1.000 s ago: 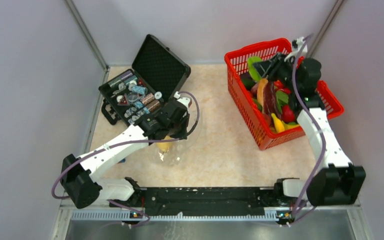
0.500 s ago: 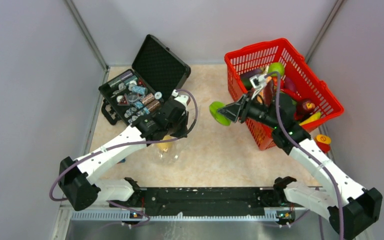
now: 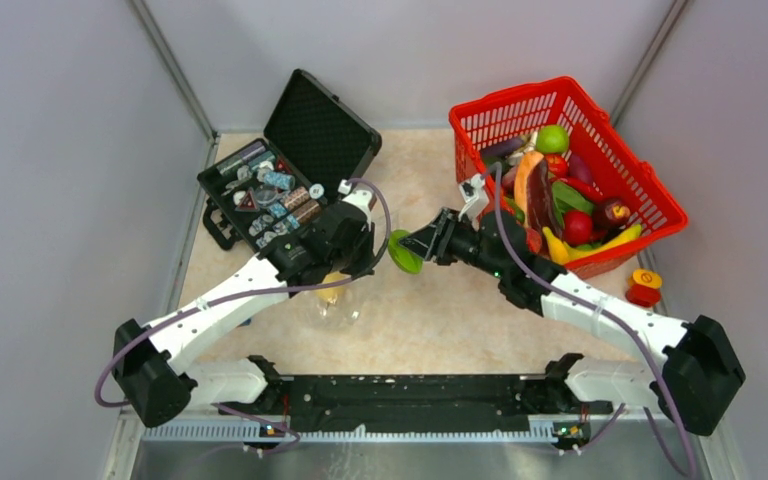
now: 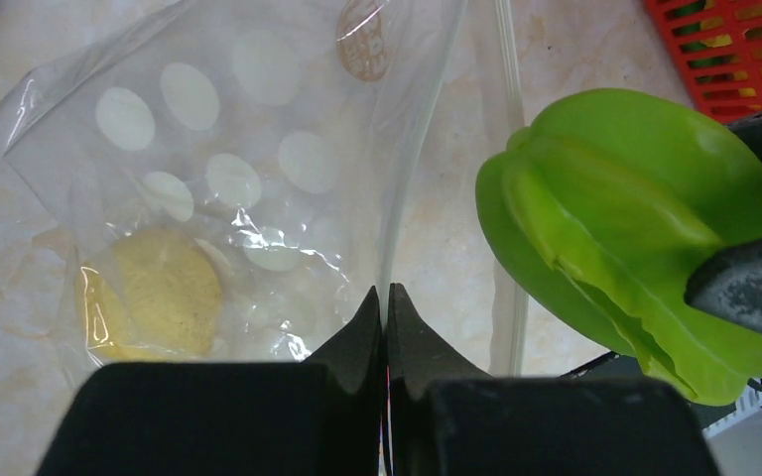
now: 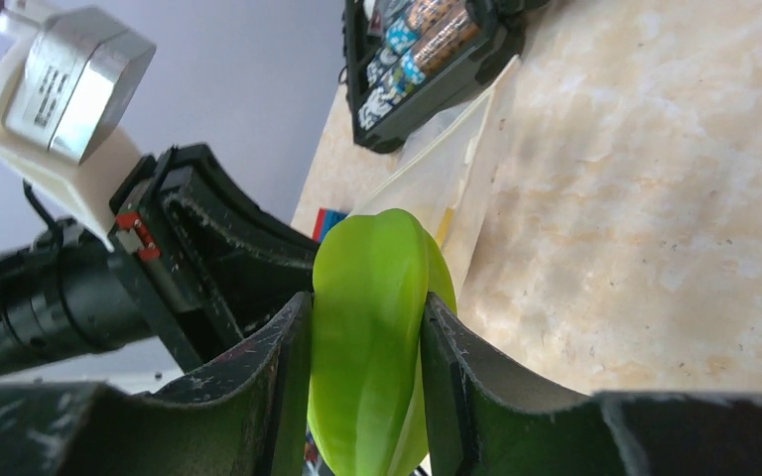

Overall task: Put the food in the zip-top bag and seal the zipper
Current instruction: Place the fake vegetable in the zipper food storage bag.

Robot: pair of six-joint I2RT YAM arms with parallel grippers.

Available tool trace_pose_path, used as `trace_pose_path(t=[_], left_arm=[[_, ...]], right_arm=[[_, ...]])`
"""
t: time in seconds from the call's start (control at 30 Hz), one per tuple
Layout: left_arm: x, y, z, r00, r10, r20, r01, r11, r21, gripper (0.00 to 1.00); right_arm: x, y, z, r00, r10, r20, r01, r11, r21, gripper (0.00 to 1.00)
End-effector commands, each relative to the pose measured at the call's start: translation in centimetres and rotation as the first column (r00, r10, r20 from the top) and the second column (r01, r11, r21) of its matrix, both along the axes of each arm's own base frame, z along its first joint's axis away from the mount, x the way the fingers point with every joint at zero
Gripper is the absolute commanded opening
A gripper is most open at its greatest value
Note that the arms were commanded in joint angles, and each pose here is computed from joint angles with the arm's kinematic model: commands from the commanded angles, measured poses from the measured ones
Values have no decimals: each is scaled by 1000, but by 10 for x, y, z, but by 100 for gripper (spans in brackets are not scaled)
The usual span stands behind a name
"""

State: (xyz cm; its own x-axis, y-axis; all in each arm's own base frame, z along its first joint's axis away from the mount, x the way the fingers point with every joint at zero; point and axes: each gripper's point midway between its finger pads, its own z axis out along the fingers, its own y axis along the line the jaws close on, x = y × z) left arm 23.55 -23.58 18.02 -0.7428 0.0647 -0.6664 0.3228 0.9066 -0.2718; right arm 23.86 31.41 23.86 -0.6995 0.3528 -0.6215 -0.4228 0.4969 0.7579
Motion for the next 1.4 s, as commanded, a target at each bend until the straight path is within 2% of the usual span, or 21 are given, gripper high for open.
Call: trace_pose_path(t=[0.0, 0.17, 0.53, 0.73, 0.87, 0.97, 1.07, 1.13, 1.23, 1.3, 1.37], left_arm=[[8, -6, 13, 998, 33, 52, -29, 997, -72, 0], [9, -7, 11, 998, 30, 48, -26, 997, -70, 0], [12, -9, 13, 998, 37, 52, -33, 997, -75, 0], [11, -8, 9, 998, 39, 45, -36, 997, -66, 0], [12, -9, 5, 999, 38, 34, -37, 998, -53, 0], [10, -13, 6, 999, 29, 24, -27, 998, -60, 0], [10, -14, 7, 999, 27, 28, -25, 998, -62, 0], [10, -14, 9, 999, 25, 31, -24, 998, -62, 0], [10, -13, 11, 999, 28, 37, -25, 998, -64, 0], [10, -13, 14, 999, 26, 43, -23, 997, -68, 0], [10, -13, 16, 999, 24, 47, -21, 997, -68, 0]], right_arm=[[21, -4, 21, 980, -197, -18, 198, 976, 94, 0], [18, 2, 21, 982, -183, -45, 187, 972, 142, 0], [17, 18, -12, 982, -170, -76, 170, 985, -14, 0], [18, 16, -17, 981, -193, -29, 188, 975, -117, 0], [14, 22, 4, 986, -169, -6, 169, 985, -22, 0], [17, 25, 1, 985, -172, -15, 172, 985, -13, 0], [20, 28, -16, 985, -172, -22, 170, 982, -77, 0], [22, 25, -28, 979, -205, 3, 203, 964, -172, 0], [22, 29, -36, 981, -191, 47, 196, 949, -246, 0], [22, 29, -37, 978, -194, 78, 209, 927, -311, 5], [21, 33, -35, 980, -177, 88, 196, 925, -326, 15]])
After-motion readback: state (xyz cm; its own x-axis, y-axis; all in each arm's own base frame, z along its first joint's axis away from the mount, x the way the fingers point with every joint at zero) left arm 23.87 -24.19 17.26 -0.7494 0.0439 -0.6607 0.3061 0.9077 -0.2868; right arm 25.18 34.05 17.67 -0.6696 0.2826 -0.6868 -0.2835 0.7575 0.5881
